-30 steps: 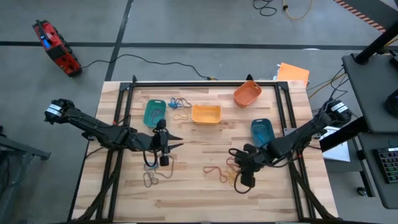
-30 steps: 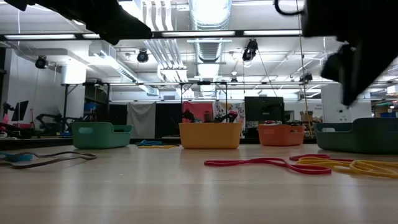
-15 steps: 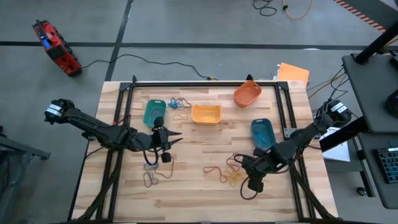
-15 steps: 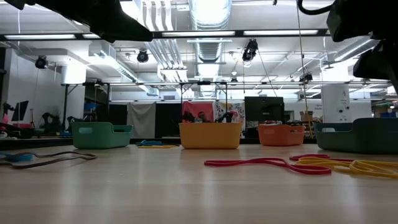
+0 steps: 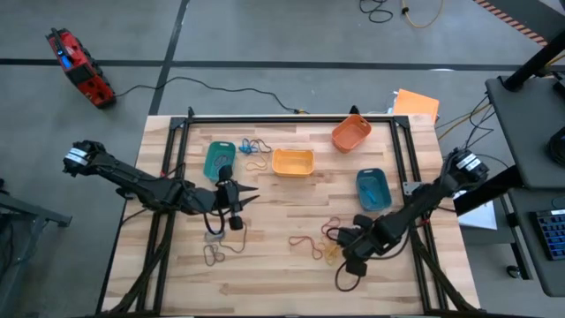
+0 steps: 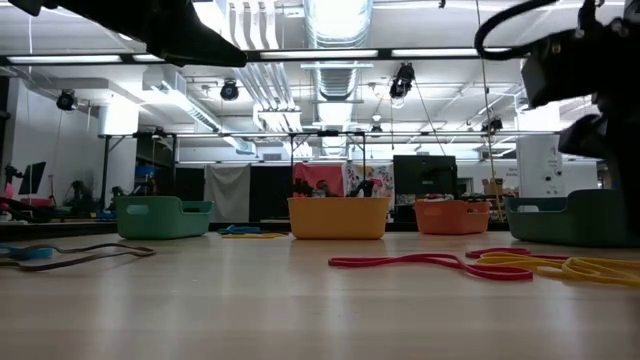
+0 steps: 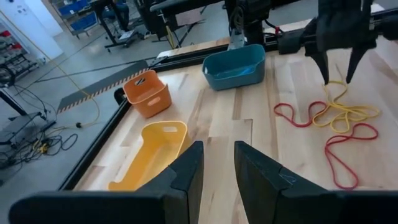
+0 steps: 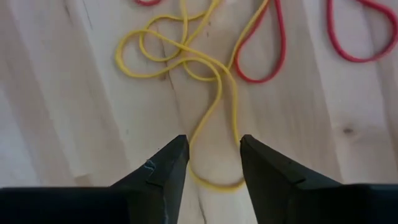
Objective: Sort rubber bands into baskets
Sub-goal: Put the yellow rubberband into the orange bin
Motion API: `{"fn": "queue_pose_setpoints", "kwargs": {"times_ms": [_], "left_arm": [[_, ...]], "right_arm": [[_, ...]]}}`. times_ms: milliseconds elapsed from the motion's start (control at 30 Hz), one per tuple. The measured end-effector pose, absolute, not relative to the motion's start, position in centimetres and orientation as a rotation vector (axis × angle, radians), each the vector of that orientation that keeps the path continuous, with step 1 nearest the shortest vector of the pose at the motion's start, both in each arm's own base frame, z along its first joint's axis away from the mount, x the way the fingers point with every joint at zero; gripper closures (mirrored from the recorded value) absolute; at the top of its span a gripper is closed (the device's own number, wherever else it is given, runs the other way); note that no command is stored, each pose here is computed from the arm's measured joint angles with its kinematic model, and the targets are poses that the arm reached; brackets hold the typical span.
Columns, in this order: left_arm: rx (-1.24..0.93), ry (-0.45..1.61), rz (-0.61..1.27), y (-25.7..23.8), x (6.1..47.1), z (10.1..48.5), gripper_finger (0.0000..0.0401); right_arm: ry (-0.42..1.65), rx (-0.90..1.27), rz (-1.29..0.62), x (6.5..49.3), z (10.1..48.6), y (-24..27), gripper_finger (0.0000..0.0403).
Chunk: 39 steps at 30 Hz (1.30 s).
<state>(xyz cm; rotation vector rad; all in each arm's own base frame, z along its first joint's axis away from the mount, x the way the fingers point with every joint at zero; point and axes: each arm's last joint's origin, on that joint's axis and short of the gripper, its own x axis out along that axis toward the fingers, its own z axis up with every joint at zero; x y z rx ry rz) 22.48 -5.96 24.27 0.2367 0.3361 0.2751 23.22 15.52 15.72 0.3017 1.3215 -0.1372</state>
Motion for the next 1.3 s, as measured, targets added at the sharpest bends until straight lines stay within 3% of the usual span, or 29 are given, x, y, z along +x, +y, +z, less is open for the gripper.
{"fn": "queue_pose_setpoints", "kwargs": {"times_ms": [233,467,700,967,1300], "left_arm": [[0.254,0.338,0.273,-6.0,22.5,24.3,0.0327],[0.26,0.34,0.272,-5.9,22.5,24.3,0.0327],[0.267,0.341,0.272,-5.9,22.5,24.3,0.0327],[0.286,0.344,0.268,-5.9,22.5,24.3,0.0327],[0.286,0.344,0.268,-5.9,22.5,24.3,0.0327]], "right_arm": [[1.302,0.283,-0.151,24.1,14.0,16.0,0.0237],[1.304,0.241,-0.203,24.5,12.5,16.2,0.0247],[1.311,0.219,-0.23,24.5,11.7,16.1,0.0293],[1.302,0.211,-0.237,24.6,11.6,16.1,0.0385],[1.106,0.251,-0.209,24.1,16.4,15.5,0.0394]]}}
